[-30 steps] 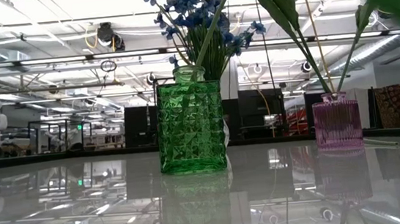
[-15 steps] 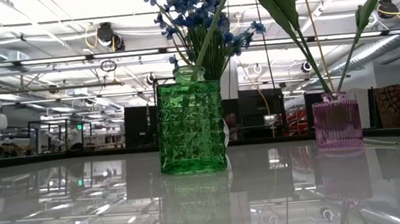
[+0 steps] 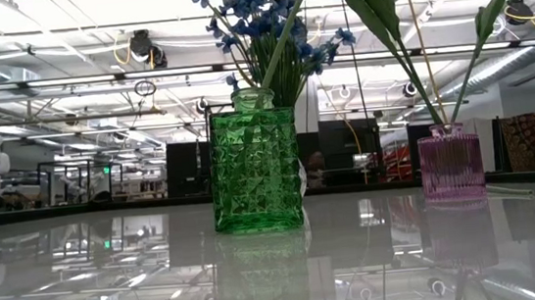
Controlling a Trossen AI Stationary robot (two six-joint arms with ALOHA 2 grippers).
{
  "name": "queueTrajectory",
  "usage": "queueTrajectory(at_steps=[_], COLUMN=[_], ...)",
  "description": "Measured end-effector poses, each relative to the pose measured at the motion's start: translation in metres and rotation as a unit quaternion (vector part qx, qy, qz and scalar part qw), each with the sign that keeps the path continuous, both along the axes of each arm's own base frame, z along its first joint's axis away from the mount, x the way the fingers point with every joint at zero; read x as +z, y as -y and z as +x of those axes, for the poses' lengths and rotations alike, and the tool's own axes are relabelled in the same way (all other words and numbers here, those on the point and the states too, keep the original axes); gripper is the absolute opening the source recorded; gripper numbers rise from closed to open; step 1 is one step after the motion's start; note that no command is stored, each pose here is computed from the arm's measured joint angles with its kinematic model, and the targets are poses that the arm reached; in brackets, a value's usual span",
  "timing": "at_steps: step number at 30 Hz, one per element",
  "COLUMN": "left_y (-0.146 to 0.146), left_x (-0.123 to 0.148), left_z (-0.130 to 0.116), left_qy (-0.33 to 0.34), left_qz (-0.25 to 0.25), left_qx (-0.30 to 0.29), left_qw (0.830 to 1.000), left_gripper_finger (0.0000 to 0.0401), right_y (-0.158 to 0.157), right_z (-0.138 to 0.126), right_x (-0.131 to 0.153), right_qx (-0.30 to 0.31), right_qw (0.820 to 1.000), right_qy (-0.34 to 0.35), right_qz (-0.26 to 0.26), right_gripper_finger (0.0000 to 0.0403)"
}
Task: Sort flowers into vase by color
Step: Put the bottom white tulip into the green vase
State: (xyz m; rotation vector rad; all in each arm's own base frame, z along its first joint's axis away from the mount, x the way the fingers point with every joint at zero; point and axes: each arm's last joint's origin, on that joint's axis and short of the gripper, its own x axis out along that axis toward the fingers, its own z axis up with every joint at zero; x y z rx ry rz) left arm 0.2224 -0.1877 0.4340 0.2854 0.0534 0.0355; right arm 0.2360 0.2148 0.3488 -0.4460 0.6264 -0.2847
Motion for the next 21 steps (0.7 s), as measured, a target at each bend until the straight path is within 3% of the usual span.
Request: queueTrajectory(at_steps=[4, 9, 11, 15, 19, 21], left_y=[-0.006, -0.013, -0.013, -0.016, -0.019, -0.018], left_x=[0.012, 0.017, 0.014, -0.001, -0.015, -0.022], left_z=[0.006, 0.013, 0.015, 0.023, 0.027, 0.028], left_qy=[0.048, 0.073, 0.074, 0.084, 0.091, 0.094], left_qz=[0.01, 0.018, 0.016, 0.015, 0.019, 0.017], left_qx=[-0.016, -0.036, -0.038, -0.027, -0.017, -0.017], left_qw=[0.999, 0.997, 0.996, 0.996, 0.996, 0.995], left_gripper_finger=[0.0, 0.0, 0.0, 0.0, 0.0, 0.0], right_y=[0.02, 0.046, 0.055, 0.071, 0.08, 0.079], right_z=[0.033, 0.081, 0.092, 0.094, 0.075, 0.061], right_x=[0.009, -0.016, -0.021, -0.034, -0.033, -0.031], right_qx=[0.029, 0.126, 0.158, 0.163, 0.164, 0.182], right_qw=[0.999, 0.981, 0.962, 0.926, 0.877, 0.861], right_qy=[0.024, 0.1, 0.182, 0.323, 0.441, 0.465], right_qz=[0.008, 0.104, 0.125, 0.107, 0.098, 0.094], right_gripper_finger=[0.0096, 0.0095, 0.0095, 0.0096, 0.0096, 0.0096])
